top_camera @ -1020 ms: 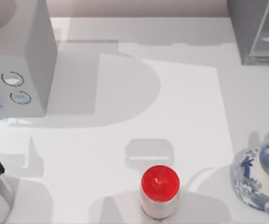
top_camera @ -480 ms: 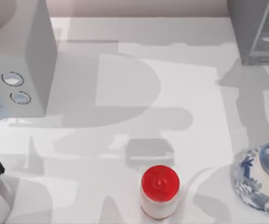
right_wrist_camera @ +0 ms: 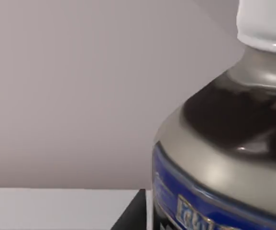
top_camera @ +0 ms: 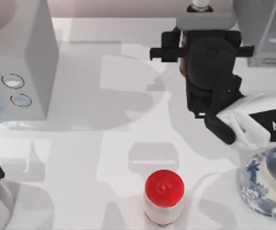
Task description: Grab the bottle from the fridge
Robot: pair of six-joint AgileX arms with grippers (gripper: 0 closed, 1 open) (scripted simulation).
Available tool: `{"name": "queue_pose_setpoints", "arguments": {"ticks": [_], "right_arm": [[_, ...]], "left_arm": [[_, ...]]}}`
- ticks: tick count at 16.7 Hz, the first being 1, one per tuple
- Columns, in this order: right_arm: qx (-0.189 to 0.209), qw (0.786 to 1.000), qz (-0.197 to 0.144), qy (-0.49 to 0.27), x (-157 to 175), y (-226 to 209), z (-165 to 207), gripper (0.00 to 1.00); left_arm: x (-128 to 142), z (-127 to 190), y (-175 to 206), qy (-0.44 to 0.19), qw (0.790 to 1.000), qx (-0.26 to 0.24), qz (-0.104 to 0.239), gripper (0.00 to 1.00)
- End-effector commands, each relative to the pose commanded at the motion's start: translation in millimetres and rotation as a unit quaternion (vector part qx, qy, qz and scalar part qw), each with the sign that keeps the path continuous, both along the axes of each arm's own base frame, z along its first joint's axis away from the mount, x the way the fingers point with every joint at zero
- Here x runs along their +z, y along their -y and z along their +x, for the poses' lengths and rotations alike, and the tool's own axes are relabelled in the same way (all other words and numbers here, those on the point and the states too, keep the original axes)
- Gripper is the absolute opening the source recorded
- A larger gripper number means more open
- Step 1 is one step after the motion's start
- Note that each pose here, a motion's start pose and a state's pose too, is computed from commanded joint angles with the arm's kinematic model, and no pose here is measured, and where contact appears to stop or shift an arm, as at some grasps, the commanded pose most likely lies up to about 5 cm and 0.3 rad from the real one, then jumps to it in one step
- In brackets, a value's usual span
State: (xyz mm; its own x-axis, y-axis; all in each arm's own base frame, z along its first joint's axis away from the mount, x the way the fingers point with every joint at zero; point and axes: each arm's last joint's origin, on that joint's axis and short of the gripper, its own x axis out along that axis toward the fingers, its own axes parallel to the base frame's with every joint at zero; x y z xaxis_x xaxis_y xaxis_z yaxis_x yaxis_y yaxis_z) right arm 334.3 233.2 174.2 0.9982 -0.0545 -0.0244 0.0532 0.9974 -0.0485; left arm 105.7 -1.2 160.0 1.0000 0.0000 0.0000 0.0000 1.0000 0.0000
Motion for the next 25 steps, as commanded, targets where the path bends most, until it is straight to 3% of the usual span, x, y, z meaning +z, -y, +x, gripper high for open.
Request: {"name": "queue_pose_setpoints", "arguments": {"ticks": [5, 11, 18, 24, 25], "right_arm": [[0.026, 0.999, 0.017, 0.014, -24.5, -50.7, -16.0, 0.0], [0.027, 0.999, 0.014, 0.01, -28.5, -49.7, -12.9, 0.0], [0.027, 1.0, 0.007, 0.001, -66.0, -50.6, 24.5, 0.0], [0.026, 0.999, 0.017, 0.014, -65.5, -51.2, 34.5, 0.0], [0.026, 0.999, 0.017, 0.014, -65.5, -51.2, 34.5, 0.08]], "left_arm": [[0.0, 0.0, 0.0, 0.0, 1.0, 0.0, 0.0, 1.0], [0.0, 0.0, 0.0, 0.0, 1.0, 0.0, 0.0, 1.0], [0.0, 0.0, 0.0, 0.0, 1.0, 0.0, 0.0, 1.0], [0.0, 0.0, 0.0, 0.0, 1.0, 0.0, 0.0, 1.0], [0.0, 0.0, 0.0, 0.0, 1.0, 0.0, 0.0, 1.0]]}}
